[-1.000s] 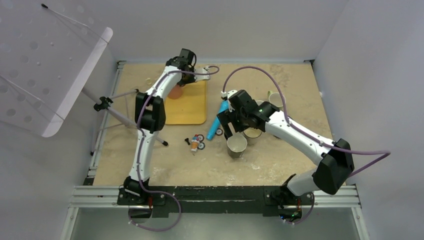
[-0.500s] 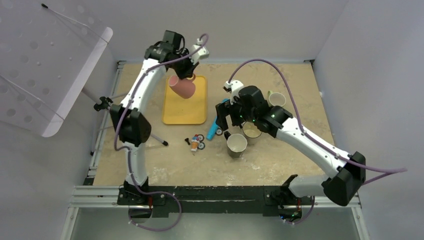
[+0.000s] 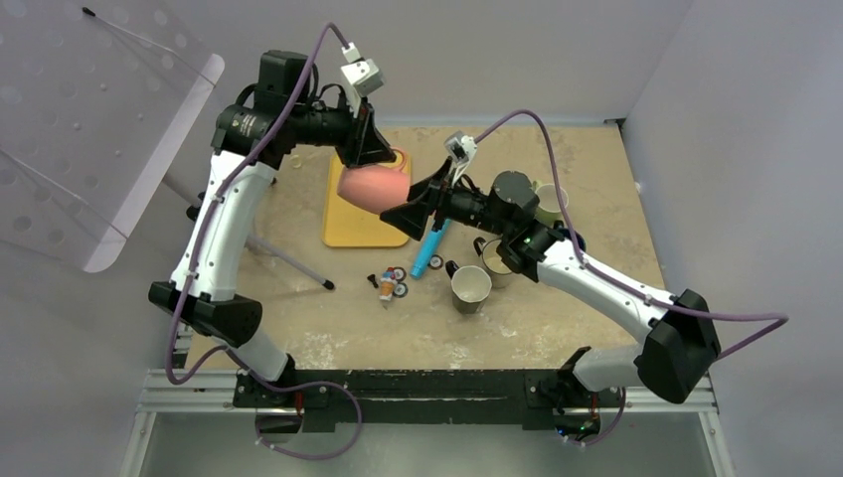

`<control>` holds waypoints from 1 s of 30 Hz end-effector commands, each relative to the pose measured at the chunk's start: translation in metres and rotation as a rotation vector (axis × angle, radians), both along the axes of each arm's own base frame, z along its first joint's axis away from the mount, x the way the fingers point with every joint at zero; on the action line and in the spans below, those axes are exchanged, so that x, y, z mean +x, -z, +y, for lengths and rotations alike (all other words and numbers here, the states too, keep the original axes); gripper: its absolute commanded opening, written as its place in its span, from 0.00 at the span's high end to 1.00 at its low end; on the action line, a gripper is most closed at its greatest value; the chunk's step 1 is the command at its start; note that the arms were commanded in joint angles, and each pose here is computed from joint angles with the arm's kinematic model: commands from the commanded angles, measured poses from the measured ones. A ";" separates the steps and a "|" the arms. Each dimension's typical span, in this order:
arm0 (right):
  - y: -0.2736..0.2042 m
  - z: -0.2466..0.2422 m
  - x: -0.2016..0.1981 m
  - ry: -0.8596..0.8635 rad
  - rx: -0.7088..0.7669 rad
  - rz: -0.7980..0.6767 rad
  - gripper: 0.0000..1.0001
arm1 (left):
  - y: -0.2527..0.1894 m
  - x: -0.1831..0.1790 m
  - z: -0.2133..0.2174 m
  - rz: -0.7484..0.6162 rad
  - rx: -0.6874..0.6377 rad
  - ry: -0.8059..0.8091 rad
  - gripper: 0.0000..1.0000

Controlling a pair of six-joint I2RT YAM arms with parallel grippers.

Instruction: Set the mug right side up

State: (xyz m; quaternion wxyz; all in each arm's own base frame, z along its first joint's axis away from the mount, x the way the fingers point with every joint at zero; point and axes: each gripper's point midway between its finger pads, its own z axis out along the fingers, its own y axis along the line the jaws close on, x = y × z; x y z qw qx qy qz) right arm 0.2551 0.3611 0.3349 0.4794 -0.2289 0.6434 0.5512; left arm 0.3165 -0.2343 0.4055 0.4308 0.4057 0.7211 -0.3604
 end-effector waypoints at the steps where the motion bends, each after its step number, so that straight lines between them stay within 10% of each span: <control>1: -0.070 -0.002 -0.025 -0.105 0.236 -0.138 0.08 | -0.011 -0.023 -0.016 0.046 -0.094 0.079 1.00; 7: -0.087 -0.002 -0.033 -0.151 0.304 -0.172 0.30 | -0.013 -0.031 -0.023 0.040 -0.117 0.109 1.00; 8: -0.089 -0.001 -0.036 -0.172 0.315 -0.180 0.41 | -0.013 -0.033 -0.025 0.042 -0.124 0.120 1.00; 10: -0.092 -0.001 -0.042 -0.206 0.327 -0.197 0.93 | -0.013 -0.037 -0.028 0.047 -0.140 0.142 1.00; 11: -0.092 -0.002 -0.040 -0.185 0.319 -0.199 1.00 | -0.013 -0.037 -0.028 0.051 -0.141 0.138 1.00; 14: -0.070 -0.016 0.002 0.080 0.098 -0.187 1.00 | -0.011 -0.022 -0.013 0.016 -0.076 0.026 0.05; 22: 0.007 -0.151 0.035 0.673 -0.614 0.018 1.00 | 0.015 0.039 0.096 -0.239 0.251 -0.478 0.00; 30: 0.081 -0.224 -0.028 0.803 -0.966 0.440 1.00 | 0.099 0.028 0.143 -0.210 0.366 -0.666 0.00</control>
